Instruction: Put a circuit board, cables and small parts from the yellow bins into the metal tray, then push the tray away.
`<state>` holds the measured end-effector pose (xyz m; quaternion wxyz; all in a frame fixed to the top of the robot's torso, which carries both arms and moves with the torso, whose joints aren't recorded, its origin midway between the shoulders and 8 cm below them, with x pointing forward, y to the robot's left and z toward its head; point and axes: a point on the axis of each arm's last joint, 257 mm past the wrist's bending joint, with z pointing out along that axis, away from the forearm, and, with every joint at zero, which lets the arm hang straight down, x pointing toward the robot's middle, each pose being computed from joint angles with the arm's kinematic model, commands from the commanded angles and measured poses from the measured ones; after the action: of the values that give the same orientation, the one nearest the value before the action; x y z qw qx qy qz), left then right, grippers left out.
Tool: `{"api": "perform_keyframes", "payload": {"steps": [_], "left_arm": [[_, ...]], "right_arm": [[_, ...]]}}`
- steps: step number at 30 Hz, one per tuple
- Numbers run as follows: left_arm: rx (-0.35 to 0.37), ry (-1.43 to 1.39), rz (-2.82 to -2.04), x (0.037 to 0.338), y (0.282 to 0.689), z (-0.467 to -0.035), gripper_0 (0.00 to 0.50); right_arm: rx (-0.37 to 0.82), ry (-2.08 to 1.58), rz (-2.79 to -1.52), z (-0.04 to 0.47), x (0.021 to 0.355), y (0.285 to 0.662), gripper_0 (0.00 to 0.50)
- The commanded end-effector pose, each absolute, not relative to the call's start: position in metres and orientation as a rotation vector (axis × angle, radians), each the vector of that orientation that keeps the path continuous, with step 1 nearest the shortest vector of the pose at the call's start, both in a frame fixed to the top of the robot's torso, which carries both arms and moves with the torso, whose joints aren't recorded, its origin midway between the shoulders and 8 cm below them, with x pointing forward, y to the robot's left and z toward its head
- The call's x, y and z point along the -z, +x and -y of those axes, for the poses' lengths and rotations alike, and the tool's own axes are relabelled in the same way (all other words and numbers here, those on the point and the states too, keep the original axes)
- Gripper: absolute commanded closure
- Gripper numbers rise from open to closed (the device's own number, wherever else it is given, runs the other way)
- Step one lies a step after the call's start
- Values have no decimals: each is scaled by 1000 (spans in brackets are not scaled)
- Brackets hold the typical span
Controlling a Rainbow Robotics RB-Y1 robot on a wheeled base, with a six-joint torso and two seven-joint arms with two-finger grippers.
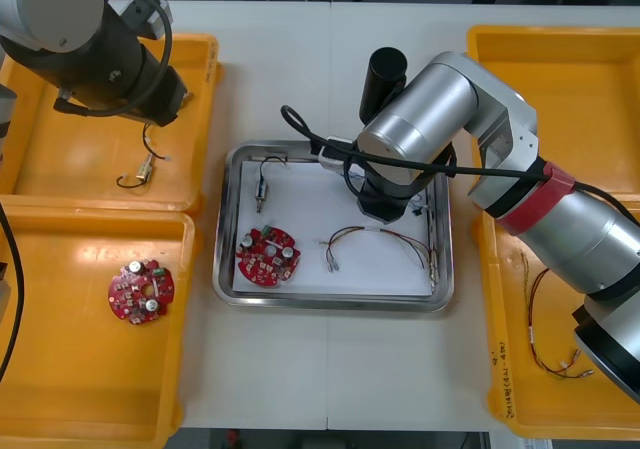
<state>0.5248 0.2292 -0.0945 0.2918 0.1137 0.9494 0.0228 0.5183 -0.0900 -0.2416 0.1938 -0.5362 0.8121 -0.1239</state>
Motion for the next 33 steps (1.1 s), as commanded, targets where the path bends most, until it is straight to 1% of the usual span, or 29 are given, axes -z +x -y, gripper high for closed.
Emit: {"api": "perform_keyframes", "payload": {"steps": [1,15,20,24,25,29,33], "left_arm": [[-4,228,-2516,86,522,-220,499],[10,224,-2513,85,521,-217,498],[23,215,-2515,85,520,-214,499],[29,212,-2511,84,519,-212,499],[30,215,-2511,84,519,-211,499],[48,208,-2510,84,519,-206,497],[69,198,-2506,85,519,-198,499]], "right_arm": [[334,-1514,-2258,90,229,515,0],[364,-1539,-2267,95,207,497,0],[375,-1507,-2298,108,190,493,0],[391,-1480,-2342,124,168,482,0],[388,-1471,-2332,123,164,483,0],[348,-1410,-2257,118,129,487,0],[273,-1328,-2216,125,95,488,0]]}}
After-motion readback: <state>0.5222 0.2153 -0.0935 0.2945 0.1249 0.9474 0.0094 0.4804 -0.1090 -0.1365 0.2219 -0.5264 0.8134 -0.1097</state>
